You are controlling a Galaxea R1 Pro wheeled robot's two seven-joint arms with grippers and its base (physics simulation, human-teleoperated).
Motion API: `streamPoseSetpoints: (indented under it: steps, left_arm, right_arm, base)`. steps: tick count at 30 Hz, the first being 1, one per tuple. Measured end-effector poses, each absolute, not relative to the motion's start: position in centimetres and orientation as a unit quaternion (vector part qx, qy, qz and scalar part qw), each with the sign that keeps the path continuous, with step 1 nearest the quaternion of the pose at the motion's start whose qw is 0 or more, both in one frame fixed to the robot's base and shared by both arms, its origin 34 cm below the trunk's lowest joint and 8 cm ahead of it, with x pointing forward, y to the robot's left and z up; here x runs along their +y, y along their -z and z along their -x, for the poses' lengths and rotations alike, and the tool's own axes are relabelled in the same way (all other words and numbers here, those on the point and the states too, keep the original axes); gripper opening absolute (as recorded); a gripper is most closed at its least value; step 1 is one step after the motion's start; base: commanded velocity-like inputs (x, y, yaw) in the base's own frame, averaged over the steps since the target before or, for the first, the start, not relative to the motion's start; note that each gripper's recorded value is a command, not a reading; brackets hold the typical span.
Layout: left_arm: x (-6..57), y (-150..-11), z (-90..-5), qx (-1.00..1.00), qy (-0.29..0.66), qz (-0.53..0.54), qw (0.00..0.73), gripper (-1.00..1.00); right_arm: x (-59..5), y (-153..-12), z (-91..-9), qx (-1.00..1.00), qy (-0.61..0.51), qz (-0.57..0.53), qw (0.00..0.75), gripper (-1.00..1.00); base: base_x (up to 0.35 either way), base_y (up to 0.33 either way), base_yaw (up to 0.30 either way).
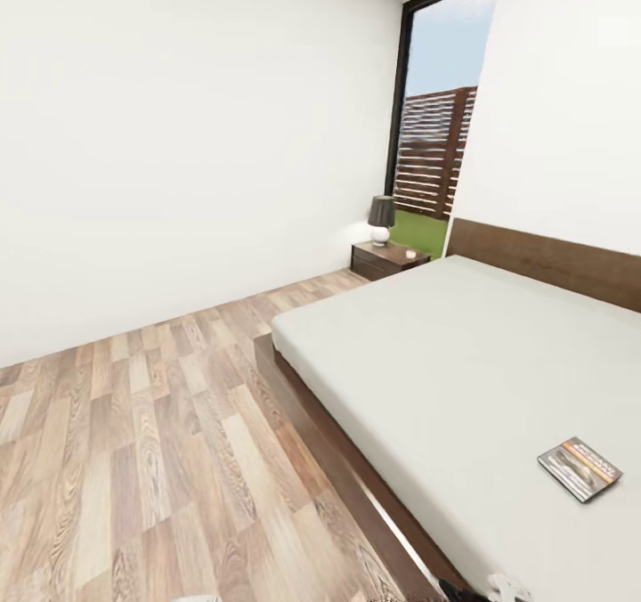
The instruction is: In the bedroom, move the book from the bed onto either nightstand, and place the two sandals side by side next to the bed.
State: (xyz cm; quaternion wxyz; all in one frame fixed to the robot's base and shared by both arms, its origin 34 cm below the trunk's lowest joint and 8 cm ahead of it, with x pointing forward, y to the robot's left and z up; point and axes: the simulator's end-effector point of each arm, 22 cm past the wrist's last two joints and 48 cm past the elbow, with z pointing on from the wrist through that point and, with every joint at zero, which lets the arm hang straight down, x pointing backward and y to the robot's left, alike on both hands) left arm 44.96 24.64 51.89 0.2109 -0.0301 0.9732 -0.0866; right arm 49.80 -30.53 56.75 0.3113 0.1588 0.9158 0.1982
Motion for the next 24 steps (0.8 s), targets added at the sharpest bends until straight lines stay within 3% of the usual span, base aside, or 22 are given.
streamPoseSetpoints:
  steps: [7, 24]
  left_arm:
    - [24.5, -50.4, -40.4, 0.979, 0.086, 0.032, 0.181, 1.0]
    - [24.5, -50.2, -39.8, 0.98, 0.086, 0.033, 0.178, 1.0]
  right_arm:
    - [-30.5, -56.7, -49.7, 0.916, -0.199, -0.159, 0.311, 1.0]
    - [-30.4, -56.7, -49.7, 0.916, -0.2, -0.159, 0.31, 1.0]
  base:
    - [0.0, 0.0, -0.3]
    - [0.0, 0.0, -0.3]
